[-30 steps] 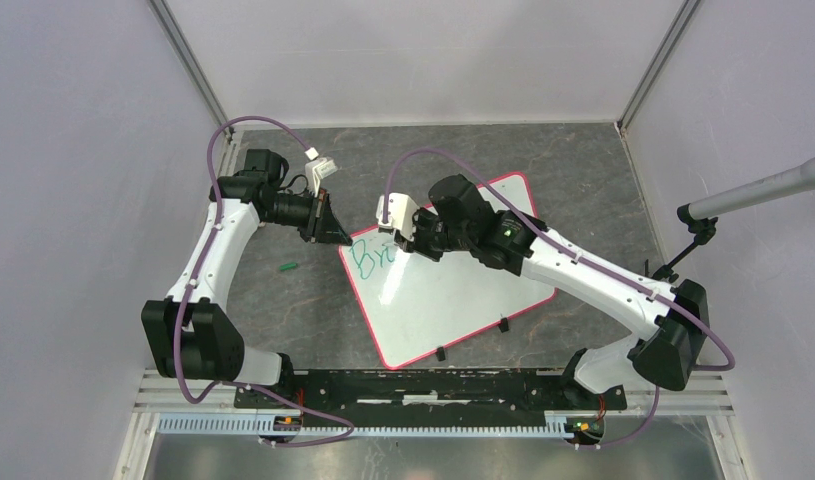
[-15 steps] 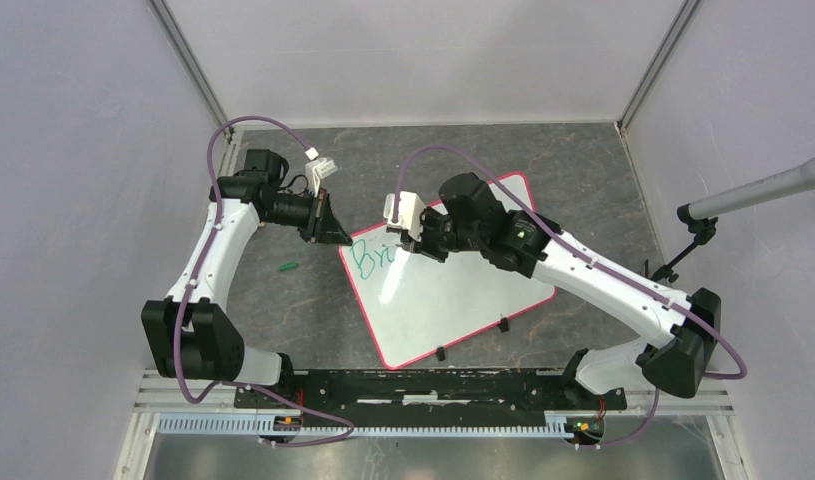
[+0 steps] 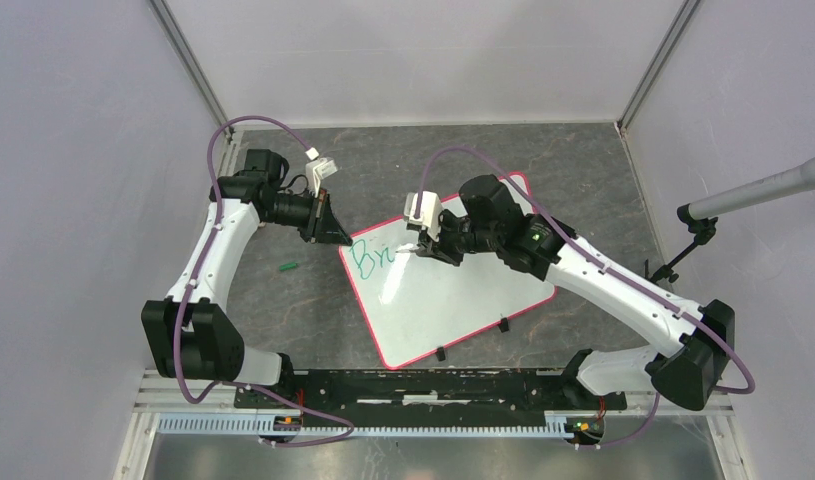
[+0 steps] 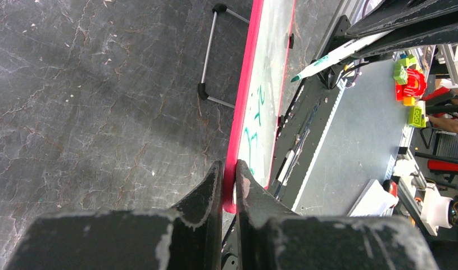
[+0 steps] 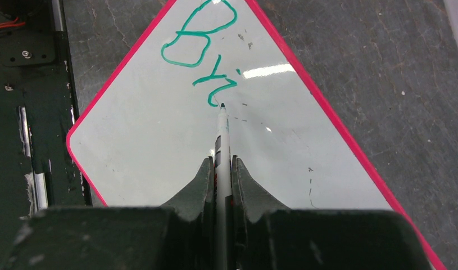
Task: Write a sentence on the whiteboard
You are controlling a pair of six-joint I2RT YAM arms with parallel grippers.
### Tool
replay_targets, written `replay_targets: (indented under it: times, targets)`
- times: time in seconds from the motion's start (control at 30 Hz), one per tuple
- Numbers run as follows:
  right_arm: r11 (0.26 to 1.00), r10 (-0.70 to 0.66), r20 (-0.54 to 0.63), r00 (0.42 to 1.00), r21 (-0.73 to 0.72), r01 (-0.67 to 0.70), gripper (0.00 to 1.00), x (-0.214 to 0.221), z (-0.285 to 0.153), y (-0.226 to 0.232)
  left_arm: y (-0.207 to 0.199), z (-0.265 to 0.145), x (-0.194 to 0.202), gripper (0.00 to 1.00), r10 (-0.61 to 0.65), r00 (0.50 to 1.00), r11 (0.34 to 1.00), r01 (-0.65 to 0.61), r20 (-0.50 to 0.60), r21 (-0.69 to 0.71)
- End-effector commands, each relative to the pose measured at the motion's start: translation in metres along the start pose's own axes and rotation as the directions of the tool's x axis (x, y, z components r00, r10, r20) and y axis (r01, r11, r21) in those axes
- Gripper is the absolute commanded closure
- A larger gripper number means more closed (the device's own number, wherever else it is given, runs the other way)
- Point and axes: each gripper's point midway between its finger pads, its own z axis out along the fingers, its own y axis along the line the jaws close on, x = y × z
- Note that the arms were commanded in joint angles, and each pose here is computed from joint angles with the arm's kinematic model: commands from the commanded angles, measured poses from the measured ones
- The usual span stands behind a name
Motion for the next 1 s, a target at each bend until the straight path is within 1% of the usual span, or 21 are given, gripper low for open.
replay_targets:
  times: [0.0, 0.17, 0.5, 0.97]
  targets:
    - [1.000, -0.010, 0.061, 0.998, 0.006, 0.010, 1.00, -0.013, -0.008, 0.001, -0.003, 0.004, 0.001, 0.98, 0.054, 0.998, 0.999, -0.054, -0.026, 0.006]
    - [1.000, -0.004, 0.050, 0.999, 0.002, 0.004, 1.00, -0.008, -0.005, 0.003, -0.005, 0.005, 0.002, 0.98, 0.060, 0.998, 0.998, -0.060, -0.030, 0.010]
    - [1.000, -0.012, 0.054, 0.998, 0.006, 0.012, 1.00, -0.014, 0.000, 0.001, -0.005, 0.006, 0.003, 0.98, 0.065, 0.997, 0.998, -0.065, -0.035, 0.011]
    - [0.994, 0.009, 0.008, 1.000, 0.112, -0.009, 1.00, -0.012, 0.009, -0.025, -0.007, 0.006, 0.004, 0.98, 0.070, 0.997, 0.997, -0.069, -0.033, 0.016]
